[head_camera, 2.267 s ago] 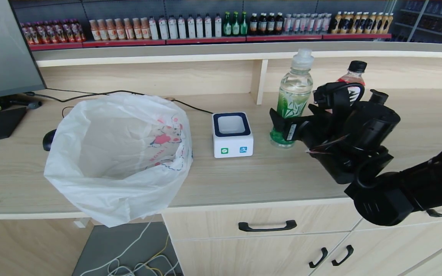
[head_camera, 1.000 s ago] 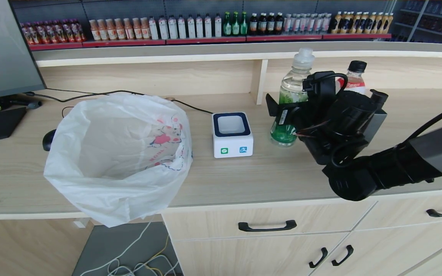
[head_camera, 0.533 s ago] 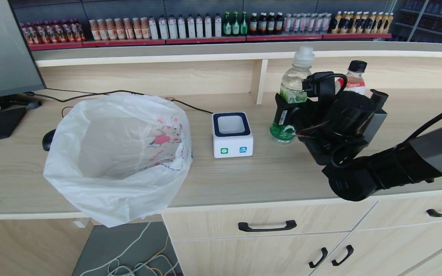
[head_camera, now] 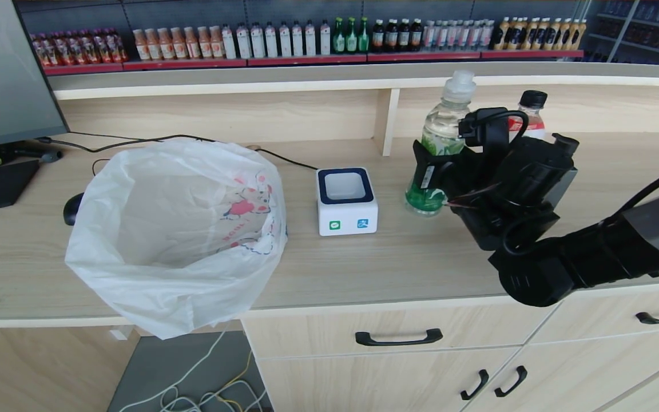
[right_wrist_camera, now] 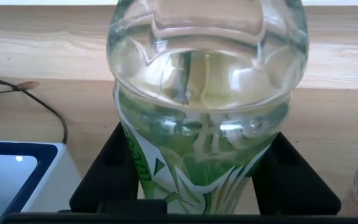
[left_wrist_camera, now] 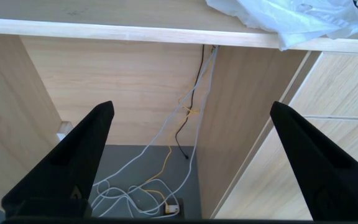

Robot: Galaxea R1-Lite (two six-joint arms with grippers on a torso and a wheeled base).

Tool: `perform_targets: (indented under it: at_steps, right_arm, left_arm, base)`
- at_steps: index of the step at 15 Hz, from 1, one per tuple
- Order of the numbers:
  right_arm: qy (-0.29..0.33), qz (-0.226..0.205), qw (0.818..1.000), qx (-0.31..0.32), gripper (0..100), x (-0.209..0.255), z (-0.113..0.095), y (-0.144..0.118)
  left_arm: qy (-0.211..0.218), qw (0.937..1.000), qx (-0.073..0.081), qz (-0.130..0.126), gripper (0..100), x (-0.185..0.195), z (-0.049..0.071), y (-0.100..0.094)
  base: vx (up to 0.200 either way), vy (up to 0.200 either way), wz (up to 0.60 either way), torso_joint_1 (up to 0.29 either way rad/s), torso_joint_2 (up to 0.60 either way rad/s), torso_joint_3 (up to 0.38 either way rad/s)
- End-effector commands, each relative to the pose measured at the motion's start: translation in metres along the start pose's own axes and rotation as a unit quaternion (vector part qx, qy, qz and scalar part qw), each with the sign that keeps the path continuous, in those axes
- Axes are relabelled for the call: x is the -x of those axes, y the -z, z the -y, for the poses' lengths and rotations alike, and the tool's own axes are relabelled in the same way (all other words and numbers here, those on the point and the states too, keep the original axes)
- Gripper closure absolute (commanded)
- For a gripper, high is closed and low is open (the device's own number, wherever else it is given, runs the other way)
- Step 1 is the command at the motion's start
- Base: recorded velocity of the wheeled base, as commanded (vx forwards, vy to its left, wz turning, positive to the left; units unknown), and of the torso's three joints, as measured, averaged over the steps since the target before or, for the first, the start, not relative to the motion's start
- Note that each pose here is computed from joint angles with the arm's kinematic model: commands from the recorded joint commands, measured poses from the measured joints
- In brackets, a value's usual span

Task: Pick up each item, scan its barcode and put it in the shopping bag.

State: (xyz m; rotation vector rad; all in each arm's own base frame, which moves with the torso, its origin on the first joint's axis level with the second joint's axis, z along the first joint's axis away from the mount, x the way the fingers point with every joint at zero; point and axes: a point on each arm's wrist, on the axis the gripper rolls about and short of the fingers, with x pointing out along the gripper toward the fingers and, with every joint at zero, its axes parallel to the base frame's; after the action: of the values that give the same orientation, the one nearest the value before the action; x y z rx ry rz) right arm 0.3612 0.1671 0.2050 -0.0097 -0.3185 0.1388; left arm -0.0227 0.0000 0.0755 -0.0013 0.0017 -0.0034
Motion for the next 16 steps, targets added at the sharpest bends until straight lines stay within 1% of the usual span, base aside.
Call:
perform_targets:
  at_steps: [1,4,8,11,12,15,16]
  right_arm:
    - [0.0,0.009,1.0,-0.003,100,0.003,0.001,-0.009]
    - [-0.001,0.013,1.0,-0.005,100,0.005,0.001,-0.014]
    - [-0.031,0.006,0.999,-0.014,100,0.031,-0.013,-0.024]
    - [-0.044,-0.008,0.999,-0.013,100,0.06,-0.008,-0.035]
    - [-0.054,-0.015,0.998,-0.013,100,0.08,-0.005,-0.042]
    - [-0.07,-0.019,0.997,-0.014,100,0.118,0.004,-0.058]
    - [-0.07,-0.016,0.997,-0.015,100,0.122,0.006,-0.062]
  left_arm:
    - [0.0,1.0,0.0,0.0,0,0.0,0.0,0.0]
    - [0.0,1.0,0.0,0.0,0,0.0,0.0,0.0]
    - [0.0,1.0,0.0,0.0,0,0.0,0.0,0.0]
    - [0.0,1.0,0.0,0.0,0,0.0,0.0,0.0]
    - [0.0,1.0,0.0,0.0,0,0.0,0.0,0.0]
    - [0.0,1.0,0.0,0.0,0,0.0,0.0,0.0]
    - [0.0,1.0,0.0,0.0,0,0.0,0.0,0.0]
  base:
    - [0.0,0.0,0.0,0.0,0.0,0.0]
    - [0.0,0.0,0.0,0.0,0.0,0.0]
    - [0.0,0.0,0.0,0.0,0.0,0.0]
    - [0.0,0.0,0.0,0.0,0.0,0.0]
    - [0.0,0.0,0.0,0.0,0.0,0.0]
    - [0.0,0.0,0.0,0.0,0.0,0.0]
    - [0.0,0.0,0.0,0.0,0.0,0.0]
